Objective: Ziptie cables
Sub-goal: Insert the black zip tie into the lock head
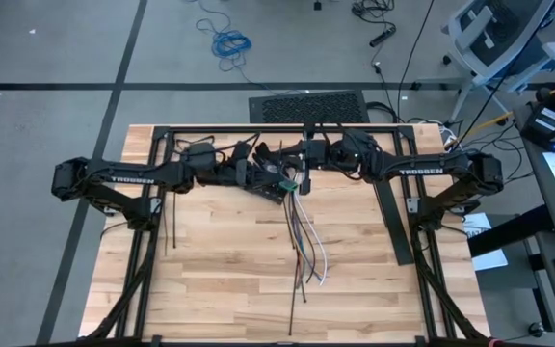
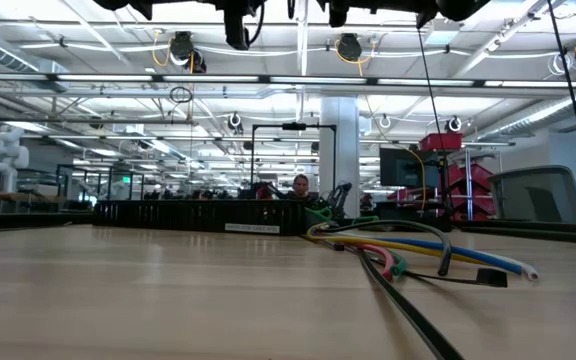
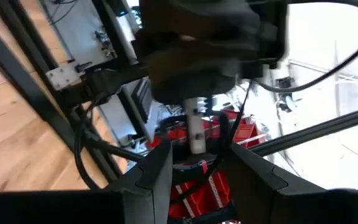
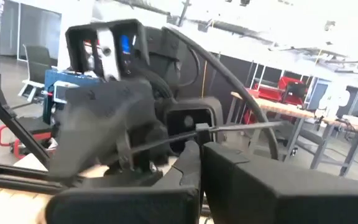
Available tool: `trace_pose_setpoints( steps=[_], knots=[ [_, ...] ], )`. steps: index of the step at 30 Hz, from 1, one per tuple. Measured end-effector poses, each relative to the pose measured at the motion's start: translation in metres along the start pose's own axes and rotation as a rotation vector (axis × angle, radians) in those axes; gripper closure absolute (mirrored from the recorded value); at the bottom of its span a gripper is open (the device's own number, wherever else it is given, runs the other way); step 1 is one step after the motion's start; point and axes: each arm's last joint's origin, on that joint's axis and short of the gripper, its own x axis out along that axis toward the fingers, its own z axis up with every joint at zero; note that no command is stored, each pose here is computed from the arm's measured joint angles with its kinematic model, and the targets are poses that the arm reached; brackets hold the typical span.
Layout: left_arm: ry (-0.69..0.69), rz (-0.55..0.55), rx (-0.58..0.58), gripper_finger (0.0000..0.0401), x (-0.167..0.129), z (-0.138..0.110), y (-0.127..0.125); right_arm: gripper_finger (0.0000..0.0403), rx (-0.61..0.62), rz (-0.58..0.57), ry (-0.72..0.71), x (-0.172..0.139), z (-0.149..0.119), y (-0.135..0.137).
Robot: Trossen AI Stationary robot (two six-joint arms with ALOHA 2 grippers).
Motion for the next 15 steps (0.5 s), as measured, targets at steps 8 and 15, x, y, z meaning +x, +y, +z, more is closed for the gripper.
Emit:
trace_pose_setpoints(
  steps=[8,15],
  knots=[
    [0.005,-0.013,0.061,0.0263,0.000,0.000,-0.002,0.0403,0.011,0.001,0.027,0.000,-0.003,-0.001],
    [-0.046,-0.050,0.169,0.0263,-0.012,0.010,-0.014,0.0403,0.023,0.005,0.042,0.000,-0.005,0.000]
  ],
)
